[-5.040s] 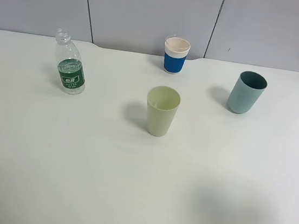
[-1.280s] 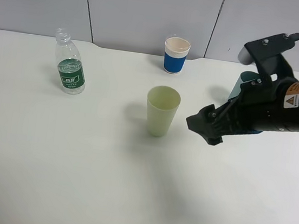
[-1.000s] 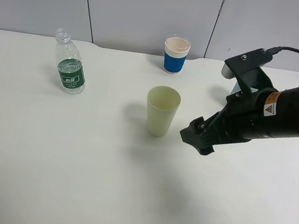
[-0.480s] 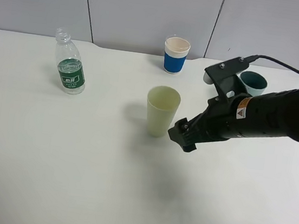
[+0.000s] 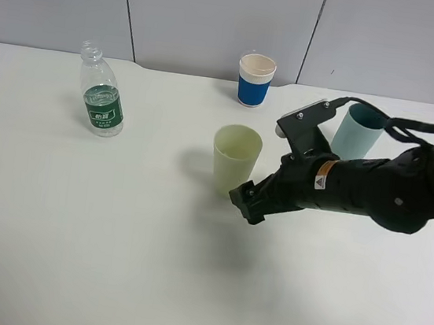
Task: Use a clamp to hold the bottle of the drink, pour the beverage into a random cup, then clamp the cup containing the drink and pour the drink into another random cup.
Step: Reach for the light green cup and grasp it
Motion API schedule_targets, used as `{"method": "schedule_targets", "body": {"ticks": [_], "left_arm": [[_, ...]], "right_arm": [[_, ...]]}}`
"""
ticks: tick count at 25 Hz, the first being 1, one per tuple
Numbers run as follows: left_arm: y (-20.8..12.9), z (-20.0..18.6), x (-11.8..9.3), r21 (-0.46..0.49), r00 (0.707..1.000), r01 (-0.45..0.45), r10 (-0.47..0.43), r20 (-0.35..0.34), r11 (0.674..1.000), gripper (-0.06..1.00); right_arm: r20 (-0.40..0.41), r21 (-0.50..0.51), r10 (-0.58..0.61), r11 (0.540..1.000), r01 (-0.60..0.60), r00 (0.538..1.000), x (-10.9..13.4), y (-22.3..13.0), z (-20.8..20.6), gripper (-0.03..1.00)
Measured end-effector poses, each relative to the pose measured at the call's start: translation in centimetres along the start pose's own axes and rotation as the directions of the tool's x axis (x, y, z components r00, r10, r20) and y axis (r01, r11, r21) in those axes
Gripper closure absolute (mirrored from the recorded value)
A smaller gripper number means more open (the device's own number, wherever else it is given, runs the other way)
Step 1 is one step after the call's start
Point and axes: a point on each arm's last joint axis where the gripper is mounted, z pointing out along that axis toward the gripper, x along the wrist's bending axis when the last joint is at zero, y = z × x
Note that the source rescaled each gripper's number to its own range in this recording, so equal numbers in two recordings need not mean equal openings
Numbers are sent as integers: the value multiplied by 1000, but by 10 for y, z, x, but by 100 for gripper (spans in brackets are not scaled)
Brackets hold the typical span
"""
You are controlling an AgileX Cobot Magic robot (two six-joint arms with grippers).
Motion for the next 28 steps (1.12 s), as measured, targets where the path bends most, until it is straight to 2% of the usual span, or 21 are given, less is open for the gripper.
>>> {"method": "schedule_targets", "body": {"ticks": [8, 14, 20, 28], "left_arm": [[0, 0, 0, 0, 1000, 0, 0, 0, 1000, -5], [0, 0, 0, 0, 1000, 0, 0, 0, 1000, -5], [0, 0, 0, 0, 1000, 0, 0, 0, 1000, -5], [0, 0, 0, 0, 1000, 0, 0, 0, 1000, -5]], "right_arm": [[8, -42, -61, 997, 61, 998, 1, -16, 24, -3], [24, -184, -75, 980, 78, 997, 1, -15, 37, -3], [-8, -305, -148, 942, 139, 989, 7, -14, 44, -3], [14, -355, -209, 913, 200, 978, 8, -15, 48, -3]]}}
